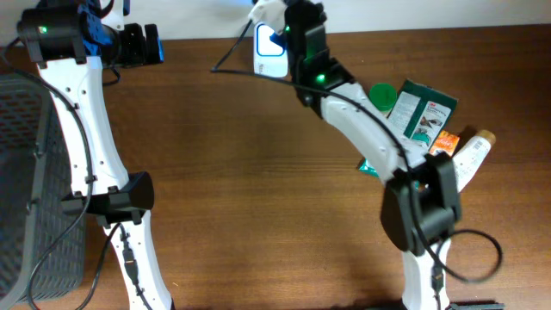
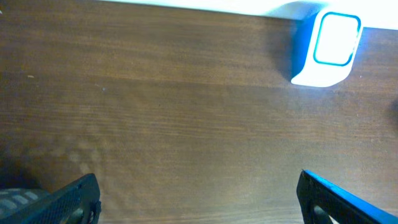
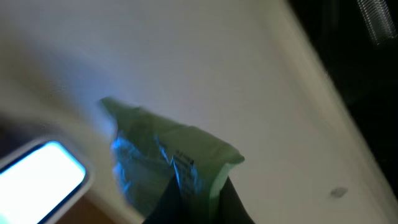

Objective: Scan the item barcode
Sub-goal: 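Hold the pouch with right gripper up to the scanner window, then place the pouch on the right-side pile with right gripper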

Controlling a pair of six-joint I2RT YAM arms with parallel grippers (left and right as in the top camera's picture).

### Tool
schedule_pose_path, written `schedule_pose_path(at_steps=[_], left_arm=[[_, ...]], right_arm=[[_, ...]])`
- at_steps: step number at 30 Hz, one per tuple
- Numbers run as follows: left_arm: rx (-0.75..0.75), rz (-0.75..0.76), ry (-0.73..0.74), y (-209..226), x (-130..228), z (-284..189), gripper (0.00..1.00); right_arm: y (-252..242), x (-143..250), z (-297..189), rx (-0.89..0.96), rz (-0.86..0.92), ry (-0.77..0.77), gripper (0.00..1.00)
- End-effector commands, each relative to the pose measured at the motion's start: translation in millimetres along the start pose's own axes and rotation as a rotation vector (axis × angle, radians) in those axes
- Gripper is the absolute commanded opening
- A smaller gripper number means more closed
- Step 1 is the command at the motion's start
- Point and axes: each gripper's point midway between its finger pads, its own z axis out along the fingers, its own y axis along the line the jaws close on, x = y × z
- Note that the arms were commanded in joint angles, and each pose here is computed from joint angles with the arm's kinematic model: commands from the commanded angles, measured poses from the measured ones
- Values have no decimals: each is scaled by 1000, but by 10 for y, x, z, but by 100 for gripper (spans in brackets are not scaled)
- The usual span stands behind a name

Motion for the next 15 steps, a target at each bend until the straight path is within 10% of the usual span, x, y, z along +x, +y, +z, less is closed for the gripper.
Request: schedule_pose_path(at_steps=[1, 4, 8, 15], left_arm=[[-9, -3, -3, 35, -6, -1, 99], [-9, -3, -3, 35, -6, -1, 99], [-9, -2, -3, 33, -5, 0, 99], [-9, -3, -3, 35, -6, -1, 99]], right_arm=[[-576, -243, -678, -45, 472, 37, 4], [-968, 97, -1568, -76, 802, 259, 4], [-1506, 1560, -2734, 185, 1142, 781, 4], [-1000, 3473, -2731, 252, 1394, 1341, 6]])
